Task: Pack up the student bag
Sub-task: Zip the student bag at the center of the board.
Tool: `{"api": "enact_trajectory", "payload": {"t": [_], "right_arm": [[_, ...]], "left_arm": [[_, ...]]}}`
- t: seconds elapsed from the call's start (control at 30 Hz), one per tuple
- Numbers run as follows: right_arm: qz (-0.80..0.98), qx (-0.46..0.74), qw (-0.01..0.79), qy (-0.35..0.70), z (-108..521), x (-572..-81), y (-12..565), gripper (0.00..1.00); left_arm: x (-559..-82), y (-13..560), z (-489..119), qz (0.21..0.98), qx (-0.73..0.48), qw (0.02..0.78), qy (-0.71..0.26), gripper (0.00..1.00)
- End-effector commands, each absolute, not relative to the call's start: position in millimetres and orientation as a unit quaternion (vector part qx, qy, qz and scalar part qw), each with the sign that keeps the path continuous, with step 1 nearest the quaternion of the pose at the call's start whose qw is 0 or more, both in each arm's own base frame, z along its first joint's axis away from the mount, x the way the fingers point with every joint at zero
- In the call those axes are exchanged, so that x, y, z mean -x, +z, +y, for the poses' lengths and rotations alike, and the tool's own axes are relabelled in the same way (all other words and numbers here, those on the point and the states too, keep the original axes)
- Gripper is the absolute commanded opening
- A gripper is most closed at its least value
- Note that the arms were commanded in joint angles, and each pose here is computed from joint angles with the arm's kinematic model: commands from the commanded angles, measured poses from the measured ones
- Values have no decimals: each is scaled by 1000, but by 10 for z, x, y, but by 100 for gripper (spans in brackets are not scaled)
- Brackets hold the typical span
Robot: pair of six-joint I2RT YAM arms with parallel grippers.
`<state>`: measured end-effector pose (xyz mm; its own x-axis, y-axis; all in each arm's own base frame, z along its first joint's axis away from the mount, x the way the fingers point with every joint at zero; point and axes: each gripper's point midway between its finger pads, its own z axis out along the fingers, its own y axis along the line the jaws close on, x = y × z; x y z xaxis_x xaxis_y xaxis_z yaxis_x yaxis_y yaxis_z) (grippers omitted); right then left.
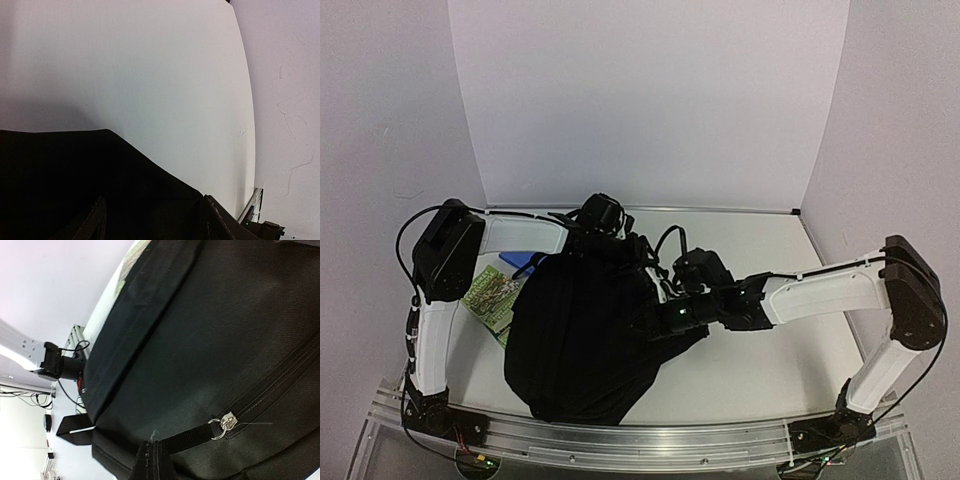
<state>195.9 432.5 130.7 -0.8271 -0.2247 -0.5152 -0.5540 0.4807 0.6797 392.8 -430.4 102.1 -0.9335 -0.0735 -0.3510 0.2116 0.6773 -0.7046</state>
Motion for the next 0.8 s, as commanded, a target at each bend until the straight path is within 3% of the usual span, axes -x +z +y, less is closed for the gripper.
{"api": "enact_trajectory", "payload": {"t": [0.0, 0.5, 0.57, 0.67, 0.77], "right_arm": [[807, 270, 158, 501, 4457, -1576, 1604, 0], [819, 293, 129, 476, 4490, -1318, 1365, 0], [815, 307, 162, 464, 4507, -1375, 1527, 13], [814, 332, 229, 418, 4522, -1448, 1759, 54], [800, 354, 292, 386, 4563, -1450, 1962, 80]], "left_arm": [[-4026, 1017, -4250, 899, -37, 196, -390, 65], [-4049, 1031, -4236, 899, -42, 202, -387, 65], [-4066, 1198, -4215, 895, -51, 214, -387, 69], [-4098, 1576, -4133, 885, -67, 241, -392, 80], [-4069, 1994, -3936, 879, -87, 272, -381, 91]]}}
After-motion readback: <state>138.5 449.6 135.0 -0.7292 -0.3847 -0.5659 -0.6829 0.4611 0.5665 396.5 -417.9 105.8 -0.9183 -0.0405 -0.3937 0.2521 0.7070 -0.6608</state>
